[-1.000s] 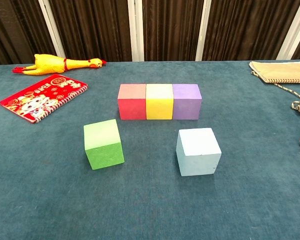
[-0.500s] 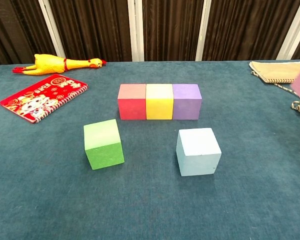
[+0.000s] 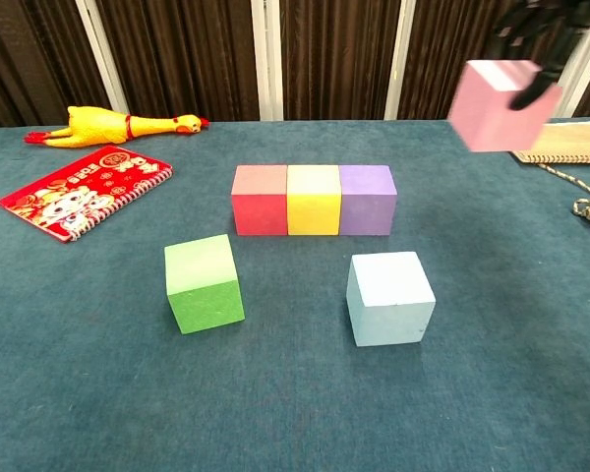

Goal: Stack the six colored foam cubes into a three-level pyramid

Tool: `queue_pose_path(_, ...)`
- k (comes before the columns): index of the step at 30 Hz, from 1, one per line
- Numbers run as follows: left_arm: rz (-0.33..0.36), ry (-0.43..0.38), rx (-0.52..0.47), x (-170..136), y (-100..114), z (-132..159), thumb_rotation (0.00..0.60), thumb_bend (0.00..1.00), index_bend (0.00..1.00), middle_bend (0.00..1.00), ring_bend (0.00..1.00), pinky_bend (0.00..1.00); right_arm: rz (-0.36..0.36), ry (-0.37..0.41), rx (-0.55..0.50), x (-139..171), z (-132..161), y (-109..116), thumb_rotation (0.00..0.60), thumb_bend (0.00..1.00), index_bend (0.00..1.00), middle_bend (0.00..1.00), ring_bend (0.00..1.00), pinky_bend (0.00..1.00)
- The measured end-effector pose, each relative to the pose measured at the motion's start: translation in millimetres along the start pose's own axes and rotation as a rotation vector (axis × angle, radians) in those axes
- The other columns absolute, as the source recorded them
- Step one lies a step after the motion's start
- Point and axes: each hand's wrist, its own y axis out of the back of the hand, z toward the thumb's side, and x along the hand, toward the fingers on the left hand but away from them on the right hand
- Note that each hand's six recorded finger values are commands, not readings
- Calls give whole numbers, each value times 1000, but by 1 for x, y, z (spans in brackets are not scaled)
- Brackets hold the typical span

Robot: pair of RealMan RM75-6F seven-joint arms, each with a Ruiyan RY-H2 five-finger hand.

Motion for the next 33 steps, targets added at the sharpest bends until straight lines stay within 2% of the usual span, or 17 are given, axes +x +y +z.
queue_pose_path(5, -5, 9, 5, 2, -1, -3, 600, 198, 170, 160, 0, 0, 26, -8, 28, -30, 45, -3, 600, 287, 467, 430, 221, 0)
queue_pose_path(13, -7, 25, 11, 5, -3, -7, 600, 198, 170, 160, 0, 0, 47, -48, 42, -62, 86, -10, 600, 287, 467, 429, 221, 0)
queue_pose_path(17, -8, 34, 11, 7, -3, -10, 600, 198, 170, 160, 0, 0, 54, -55, 48, -69, 98, -13, 600, 287, 467, 430, 221, 0)
queue_pose_path(25, -10, 46, 2, 8, -3, -12, 600, 198, 170, 160, 0, 0, 71, -100, 36, -69, 103, -20, 600, 287, 467, 430, 221, 0)
queue_pose_path(33, -15, 47, -7, 7, -4, -11, 600, 198, 170, 160, 0, 0, 63, -106, 17, -64, 117, -20, 600, 287, 467, 429, 221, 0)
